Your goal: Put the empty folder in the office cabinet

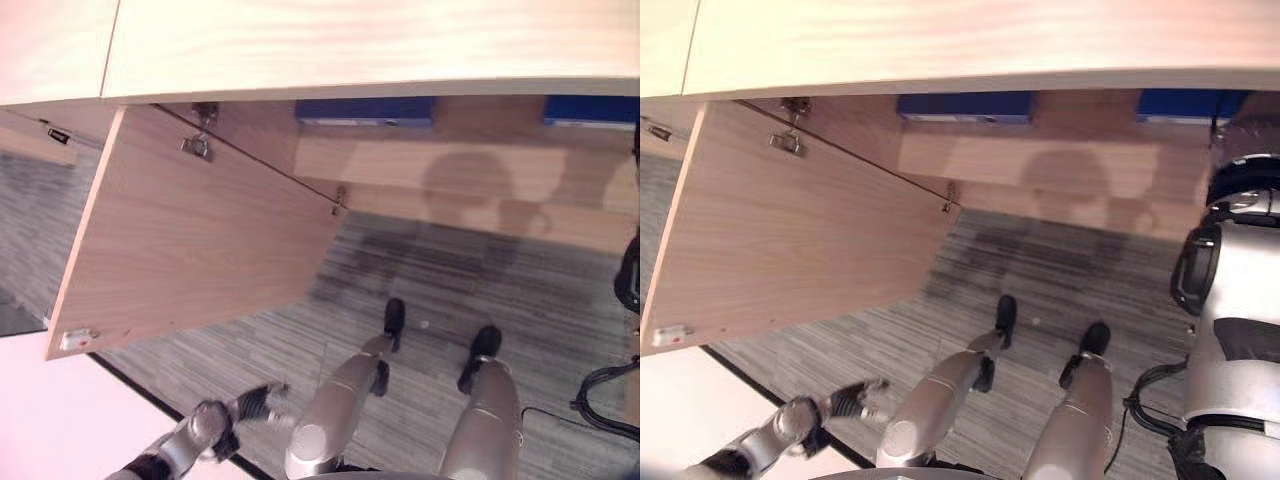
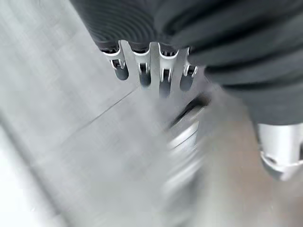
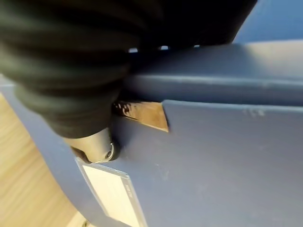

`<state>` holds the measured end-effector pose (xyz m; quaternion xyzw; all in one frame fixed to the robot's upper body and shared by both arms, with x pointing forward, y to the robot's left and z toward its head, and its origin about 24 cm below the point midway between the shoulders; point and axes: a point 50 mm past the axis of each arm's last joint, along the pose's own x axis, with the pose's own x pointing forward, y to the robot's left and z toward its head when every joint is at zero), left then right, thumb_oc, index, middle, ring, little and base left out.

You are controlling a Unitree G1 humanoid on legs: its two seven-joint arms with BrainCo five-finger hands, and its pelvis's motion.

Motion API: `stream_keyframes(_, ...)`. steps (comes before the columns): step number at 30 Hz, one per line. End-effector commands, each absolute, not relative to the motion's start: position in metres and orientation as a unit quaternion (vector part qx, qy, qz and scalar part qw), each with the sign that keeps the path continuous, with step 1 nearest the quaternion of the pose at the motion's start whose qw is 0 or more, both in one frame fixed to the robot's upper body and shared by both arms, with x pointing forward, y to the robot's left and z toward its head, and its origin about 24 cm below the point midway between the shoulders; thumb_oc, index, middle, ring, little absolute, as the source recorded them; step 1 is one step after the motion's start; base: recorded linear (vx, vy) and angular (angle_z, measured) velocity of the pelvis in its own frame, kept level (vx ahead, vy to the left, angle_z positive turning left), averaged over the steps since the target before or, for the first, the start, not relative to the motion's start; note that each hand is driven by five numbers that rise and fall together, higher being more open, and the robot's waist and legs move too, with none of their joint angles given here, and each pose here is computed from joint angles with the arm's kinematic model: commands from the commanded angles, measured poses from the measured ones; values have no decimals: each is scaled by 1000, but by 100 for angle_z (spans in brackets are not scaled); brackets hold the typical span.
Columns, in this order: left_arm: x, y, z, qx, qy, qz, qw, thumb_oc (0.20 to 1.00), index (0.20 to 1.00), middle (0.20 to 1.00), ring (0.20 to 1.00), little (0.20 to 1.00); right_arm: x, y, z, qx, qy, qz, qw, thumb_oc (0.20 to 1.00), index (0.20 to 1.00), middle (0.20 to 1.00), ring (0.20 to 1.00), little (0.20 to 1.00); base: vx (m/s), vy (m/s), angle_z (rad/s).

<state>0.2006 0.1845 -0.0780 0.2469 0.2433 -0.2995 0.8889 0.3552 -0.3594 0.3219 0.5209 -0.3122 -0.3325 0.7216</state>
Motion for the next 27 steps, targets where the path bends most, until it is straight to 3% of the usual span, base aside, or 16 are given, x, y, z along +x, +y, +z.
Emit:
stream_keyframes(1,181,195,-91,240,282,-287,884,1000,1000,1000,1000,1000,343,-356,358,482,-390,-295,727,200,200,200,200,200,37,23,-2)
stream_keyframes(16,193,192,-79,222,249,-268,904,1000,1000,1000,1000,1000,356,-337,357,504,-369,-280,729,200,200,200,200,200,8,1,-2)
stream_keyframes(27,249,170,-4,97,67,-224,967,1000,1000,1000,1000,1000,365,-323,351,522,-351,-274,727,200,200,200,200,200,-11,-11,0)
